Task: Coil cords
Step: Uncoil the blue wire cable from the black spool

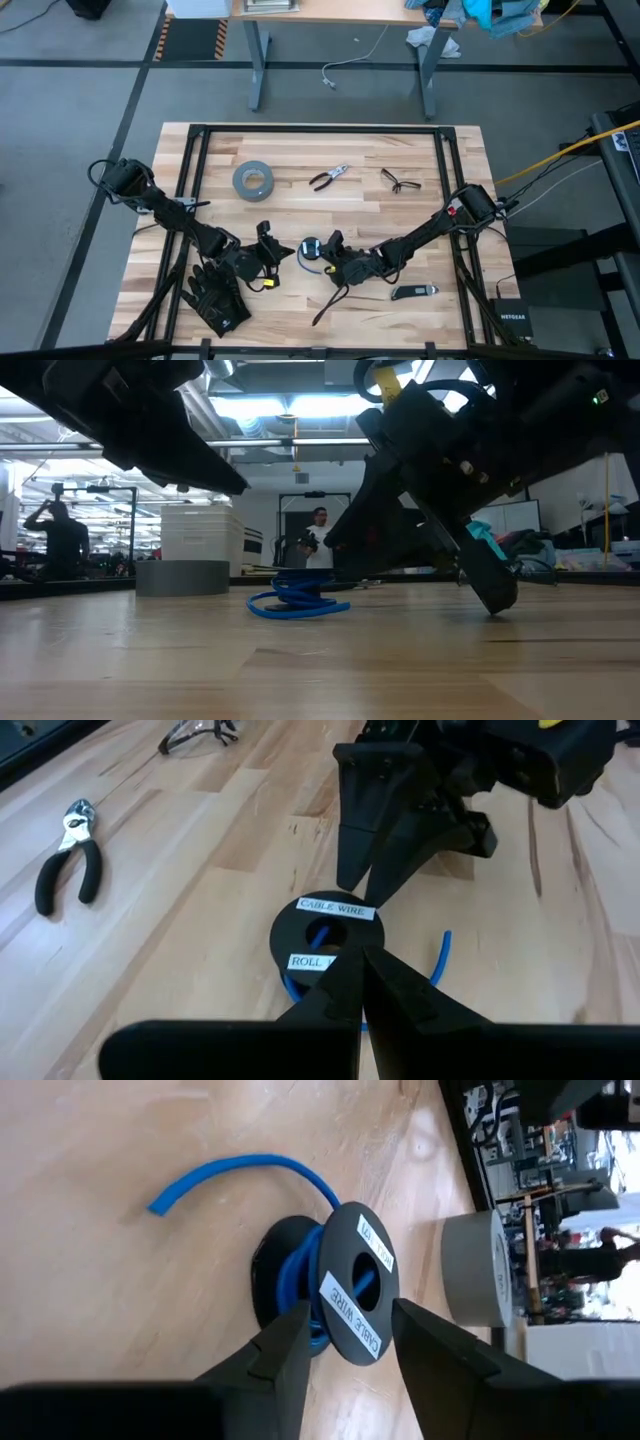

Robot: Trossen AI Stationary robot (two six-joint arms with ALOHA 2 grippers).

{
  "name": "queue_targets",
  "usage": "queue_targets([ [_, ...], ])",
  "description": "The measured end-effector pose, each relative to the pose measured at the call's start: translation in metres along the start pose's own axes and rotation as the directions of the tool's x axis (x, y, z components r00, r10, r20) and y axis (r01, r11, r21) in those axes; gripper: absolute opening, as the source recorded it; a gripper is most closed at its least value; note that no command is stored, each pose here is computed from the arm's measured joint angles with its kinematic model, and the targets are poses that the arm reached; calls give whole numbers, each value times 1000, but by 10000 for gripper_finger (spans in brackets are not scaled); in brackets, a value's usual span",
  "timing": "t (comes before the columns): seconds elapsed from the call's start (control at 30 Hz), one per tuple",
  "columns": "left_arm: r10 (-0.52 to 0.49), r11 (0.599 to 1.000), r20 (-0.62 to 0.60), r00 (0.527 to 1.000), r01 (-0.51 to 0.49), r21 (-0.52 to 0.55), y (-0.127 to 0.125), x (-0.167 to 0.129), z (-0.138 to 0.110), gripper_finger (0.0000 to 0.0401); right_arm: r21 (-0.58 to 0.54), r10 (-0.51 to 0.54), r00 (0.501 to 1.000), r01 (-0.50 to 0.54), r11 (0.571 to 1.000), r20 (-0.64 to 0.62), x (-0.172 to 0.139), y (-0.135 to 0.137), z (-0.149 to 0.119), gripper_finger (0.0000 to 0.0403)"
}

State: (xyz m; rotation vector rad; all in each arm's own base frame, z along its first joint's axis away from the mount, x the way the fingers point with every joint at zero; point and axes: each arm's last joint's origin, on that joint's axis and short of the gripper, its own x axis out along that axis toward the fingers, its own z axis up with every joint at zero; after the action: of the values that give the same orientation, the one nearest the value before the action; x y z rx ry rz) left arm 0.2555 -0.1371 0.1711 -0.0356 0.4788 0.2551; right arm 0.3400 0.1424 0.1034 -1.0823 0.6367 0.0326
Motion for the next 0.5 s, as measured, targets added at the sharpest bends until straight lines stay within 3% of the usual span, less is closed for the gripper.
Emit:
queue_targets([
  [0.5,-5,1000,27,1000,5,8,0,1,3,1,-142,-23,999,17,990,-43,8,13,-4,144],
])
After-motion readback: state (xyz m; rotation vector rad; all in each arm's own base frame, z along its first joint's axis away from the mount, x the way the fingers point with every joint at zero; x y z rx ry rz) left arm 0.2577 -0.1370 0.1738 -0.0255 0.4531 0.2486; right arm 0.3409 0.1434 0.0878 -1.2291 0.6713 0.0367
